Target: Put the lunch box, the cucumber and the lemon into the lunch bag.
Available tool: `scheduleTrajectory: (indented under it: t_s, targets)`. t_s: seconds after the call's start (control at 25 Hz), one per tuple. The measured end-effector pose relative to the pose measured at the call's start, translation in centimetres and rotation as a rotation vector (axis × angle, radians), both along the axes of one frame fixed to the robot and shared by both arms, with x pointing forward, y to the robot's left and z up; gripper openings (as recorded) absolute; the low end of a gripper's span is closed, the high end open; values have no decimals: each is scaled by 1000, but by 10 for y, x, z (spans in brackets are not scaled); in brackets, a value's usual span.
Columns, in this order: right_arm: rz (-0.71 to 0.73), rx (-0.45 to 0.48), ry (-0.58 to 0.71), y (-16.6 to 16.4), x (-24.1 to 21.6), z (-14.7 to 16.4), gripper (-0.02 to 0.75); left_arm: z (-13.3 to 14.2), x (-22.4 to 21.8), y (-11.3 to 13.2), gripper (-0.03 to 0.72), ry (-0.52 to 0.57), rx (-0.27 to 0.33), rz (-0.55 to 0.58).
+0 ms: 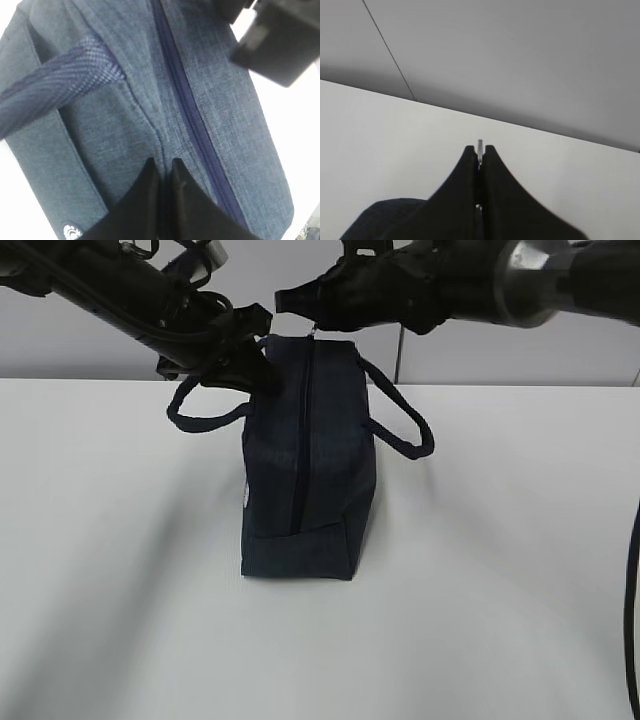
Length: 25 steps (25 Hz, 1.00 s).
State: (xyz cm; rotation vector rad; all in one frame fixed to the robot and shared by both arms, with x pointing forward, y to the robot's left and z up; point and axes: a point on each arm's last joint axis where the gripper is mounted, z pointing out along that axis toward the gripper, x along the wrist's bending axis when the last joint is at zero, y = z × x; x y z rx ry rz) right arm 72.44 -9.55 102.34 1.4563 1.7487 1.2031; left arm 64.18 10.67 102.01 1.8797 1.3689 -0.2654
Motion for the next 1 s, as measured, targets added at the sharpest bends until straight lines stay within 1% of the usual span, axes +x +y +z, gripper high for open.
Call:
scheduleTrajectory:
  t_s: [0.4, 0.76, 1.0]
  targets:
    - [-4, 5, 6, 0, -1, 2, 0, 0, -5, 0, -6, 20, 6, -60]
    - [-10, 4, 11, -2, 0, 1, 0, 11, -13, 2, -6, 23, 23, -107]
    - [-44, -1, 58, -10, 1, -2, 0, 13, -16, 2, -6, 31, 23, -130]
